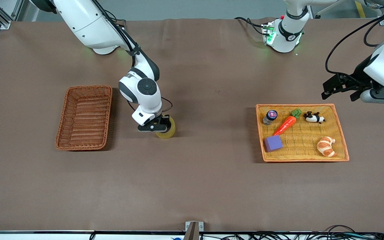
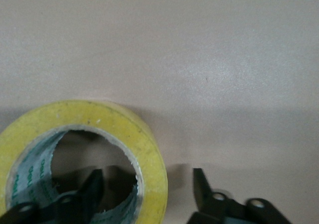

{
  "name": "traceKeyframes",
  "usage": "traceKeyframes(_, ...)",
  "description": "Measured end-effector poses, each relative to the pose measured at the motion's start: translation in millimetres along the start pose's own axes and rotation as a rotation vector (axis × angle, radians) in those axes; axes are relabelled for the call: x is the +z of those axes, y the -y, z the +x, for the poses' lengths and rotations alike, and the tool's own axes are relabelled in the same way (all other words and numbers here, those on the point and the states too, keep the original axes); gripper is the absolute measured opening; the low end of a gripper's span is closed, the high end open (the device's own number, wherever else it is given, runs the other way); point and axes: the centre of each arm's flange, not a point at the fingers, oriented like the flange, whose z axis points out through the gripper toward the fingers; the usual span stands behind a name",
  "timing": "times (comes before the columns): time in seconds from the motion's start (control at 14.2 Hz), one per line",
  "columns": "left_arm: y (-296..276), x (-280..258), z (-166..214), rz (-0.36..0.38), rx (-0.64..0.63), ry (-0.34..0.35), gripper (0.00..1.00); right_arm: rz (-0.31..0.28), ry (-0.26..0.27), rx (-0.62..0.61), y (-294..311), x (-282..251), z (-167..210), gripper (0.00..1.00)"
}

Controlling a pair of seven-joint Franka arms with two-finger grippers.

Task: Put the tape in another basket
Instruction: 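Lower the right gripper onto the tape roll and grasp its rim, then lift the tape with the right gripper and move it over the basket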

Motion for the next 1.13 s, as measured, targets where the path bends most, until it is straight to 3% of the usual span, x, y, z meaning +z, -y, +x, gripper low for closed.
traceKeyframes(0.28,-8,8,-1,0.054,0.002,0.005,1.0,0.0,-0.007,0.023,-5,-3,8,0.28)
traceKeyframes(0.35,-8,11,-1,0.057,0.002,0.009,1.0,0.002,-0.01,0.032,-5,-4,10,0.22)
traceKeyframes(0.56,-7,20,4,0.058,0.001,0.02,1.0,-0.028,-0.008,0.081,-14,-18,23,0.22)
traceKeyframes(0.91,-10,19,4,0.057,0.009,0.018,1.0,-0.104,-0.053,0.183,-83,-125,64,0.22)
traceKeyframes(1.13,-11,19,4,0.057,0.01,0.017,1.0,-0.107,-0.003,0.158,-146,-166,77,0.22)
